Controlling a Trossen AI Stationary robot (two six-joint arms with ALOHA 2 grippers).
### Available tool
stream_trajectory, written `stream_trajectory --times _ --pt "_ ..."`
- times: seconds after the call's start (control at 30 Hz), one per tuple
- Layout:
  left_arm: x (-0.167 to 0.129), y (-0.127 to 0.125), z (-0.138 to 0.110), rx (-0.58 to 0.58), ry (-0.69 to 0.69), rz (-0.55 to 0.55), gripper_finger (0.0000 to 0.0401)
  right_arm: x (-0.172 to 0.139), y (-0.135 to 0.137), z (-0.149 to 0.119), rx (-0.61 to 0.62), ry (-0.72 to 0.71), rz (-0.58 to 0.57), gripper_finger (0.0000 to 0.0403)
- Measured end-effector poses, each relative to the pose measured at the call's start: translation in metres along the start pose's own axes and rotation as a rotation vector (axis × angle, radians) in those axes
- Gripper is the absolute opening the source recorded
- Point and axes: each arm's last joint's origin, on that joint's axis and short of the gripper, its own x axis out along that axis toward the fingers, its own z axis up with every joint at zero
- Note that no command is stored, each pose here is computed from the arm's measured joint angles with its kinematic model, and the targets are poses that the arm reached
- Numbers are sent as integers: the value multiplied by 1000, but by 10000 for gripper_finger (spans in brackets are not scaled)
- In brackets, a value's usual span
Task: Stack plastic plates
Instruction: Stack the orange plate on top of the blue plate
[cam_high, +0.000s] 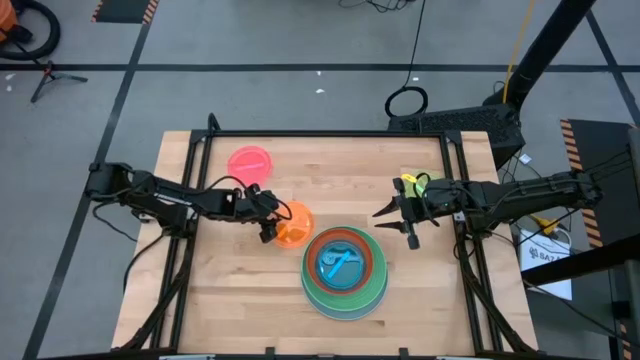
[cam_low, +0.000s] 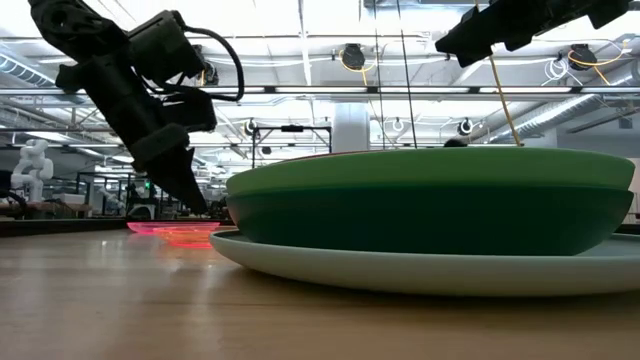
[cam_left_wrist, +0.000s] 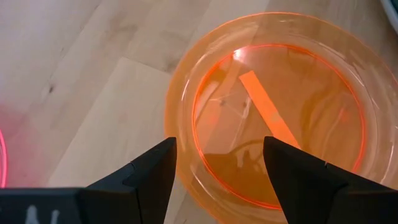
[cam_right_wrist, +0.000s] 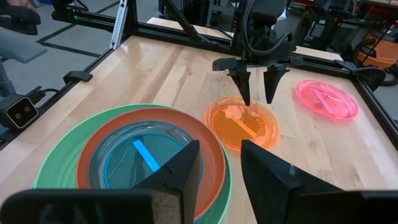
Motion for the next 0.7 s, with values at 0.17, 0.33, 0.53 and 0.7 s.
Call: stream_trajectory --times 0.17,0.33,0.53,0.7 --pt "0 0 0 2 -1 0 246 0 0 0 0 0 0 109" --pt "0 0 0 7 -1 0 246 0 0 0 0 0 0 109" --pt "0 1 1 34 -8 21 246 0 0 0 0 0 0 109" --pt "1 4 2 38 -15 33 246 0 0 0 0 0 0 109"
